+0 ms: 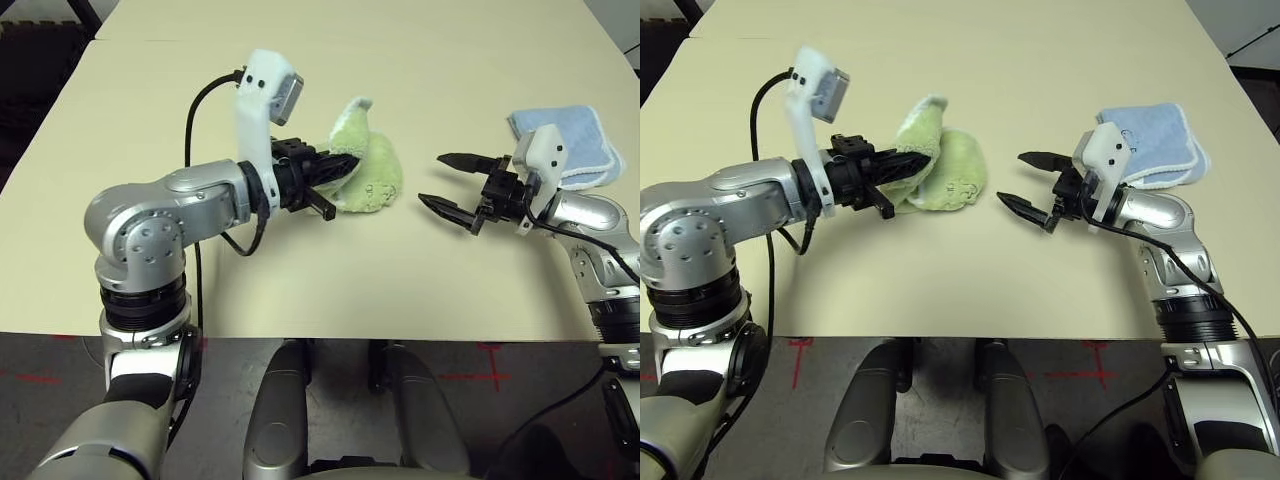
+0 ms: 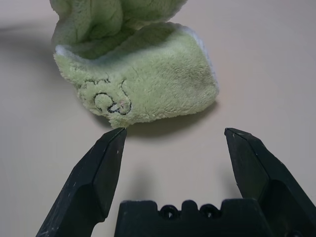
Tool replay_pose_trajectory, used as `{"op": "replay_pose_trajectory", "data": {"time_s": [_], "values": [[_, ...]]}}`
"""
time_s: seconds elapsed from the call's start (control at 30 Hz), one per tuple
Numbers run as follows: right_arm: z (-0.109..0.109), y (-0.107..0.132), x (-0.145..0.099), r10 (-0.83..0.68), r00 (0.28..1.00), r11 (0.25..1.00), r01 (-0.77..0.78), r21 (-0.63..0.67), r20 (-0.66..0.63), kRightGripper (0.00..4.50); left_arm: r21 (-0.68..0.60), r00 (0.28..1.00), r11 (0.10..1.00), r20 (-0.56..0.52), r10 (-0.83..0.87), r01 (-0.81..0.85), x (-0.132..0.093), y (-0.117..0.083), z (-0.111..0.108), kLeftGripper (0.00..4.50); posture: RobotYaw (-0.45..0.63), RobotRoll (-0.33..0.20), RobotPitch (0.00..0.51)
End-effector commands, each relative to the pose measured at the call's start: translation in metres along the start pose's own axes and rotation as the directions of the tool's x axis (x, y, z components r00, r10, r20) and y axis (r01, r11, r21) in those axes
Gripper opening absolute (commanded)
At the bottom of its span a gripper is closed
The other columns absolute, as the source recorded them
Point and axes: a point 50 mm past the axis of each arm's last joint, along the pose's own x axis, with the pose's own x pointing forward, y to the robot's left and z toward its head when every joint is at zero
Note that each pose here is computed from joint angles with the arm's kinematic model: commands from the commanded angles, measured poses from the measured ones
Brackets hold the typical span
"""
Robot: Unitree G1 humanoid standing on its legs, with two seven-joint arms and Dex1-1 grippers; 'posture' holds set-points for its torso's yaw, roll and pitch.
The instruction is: Fold the towel and set it aside.
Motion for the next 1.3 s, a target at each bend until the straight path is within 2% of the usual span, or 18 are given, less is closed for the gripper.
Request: {"op": "replay_pose_trajectory", "data": {"time_s": [0.03,0.13,0.43,0.63,0.77,1.03,1.07,1.3], "values": [[-0.001,0.0,-0.008,-0.019,1.0,1.0,0.019,-0.013,-0.01,4.5,-0.008,1.0,1.0,-0.004,0.028,-0.028,0.016,0.003,-0.006,0.02,0.0,0.0,0.297],[-0.001,0.003,-0.011,-0.027,1.0,1.0,0.027,-0.012,-0.015,4.5,0.0,0.999,0.999,0.009,0.052,-0.052,0.041,-0.002,-0.007,0.02,-0.01,0.0,0.298],[0.0,0.005,-0.012,-0.037,0.999,0.999,0.036,-0.01,-0.018,4.5,-0.012,1.0,1.0,-0.019,0.006,-0.007,0.054,-0.014,-0.019,0.02,-0.03,0.0,0.304],[0.0,0.005,-0.014,-0.04,0.999,0.999,0.04,-0.009,-0.025,4.5,-0.027,0.998,0.999,-0.051,-0.044,0.043,0.055,-0.02,-0.025,0.02,-0.03,0.0,0.308],[0.001,0.004,-0.013,-0.041,0.999,0.999,0.041,-0.01,-0.025,4.5,-0.051,0.996,0.997,-0.063,-0.062,0.059,0.052,-0.02,-0.026,1.15,-0.03,0.0,0.305],[0.0,0.005,-0.011,-0.037,0.999,0.999,0.037,-0.008,-0.022,4.5,-0.047,0.997,0.998,-0.065,-0.043,0.04,0.048,-0.014,-0.023,4.35,-0.02,0.0,0.301],[0.0,0.005,-0.01,-0.035,0.999,0.999,0.035,-0.008,-0.021,4.5,-0.052,0.998,0.998,-0.057,-0.04,0.037,0.046,-0.013,-0.021,4.46,-0.02,0.0,0.301],[0.0,0.003,-0.012,-0.034,0.999,0.999,0.034,-0.005,-0.025,4.5,-0.103,0.997,0.992,0.004,-0.074,0.074,0.036,-0.011,-0.008,4.46,-0.01,0.0,0.301]]}}
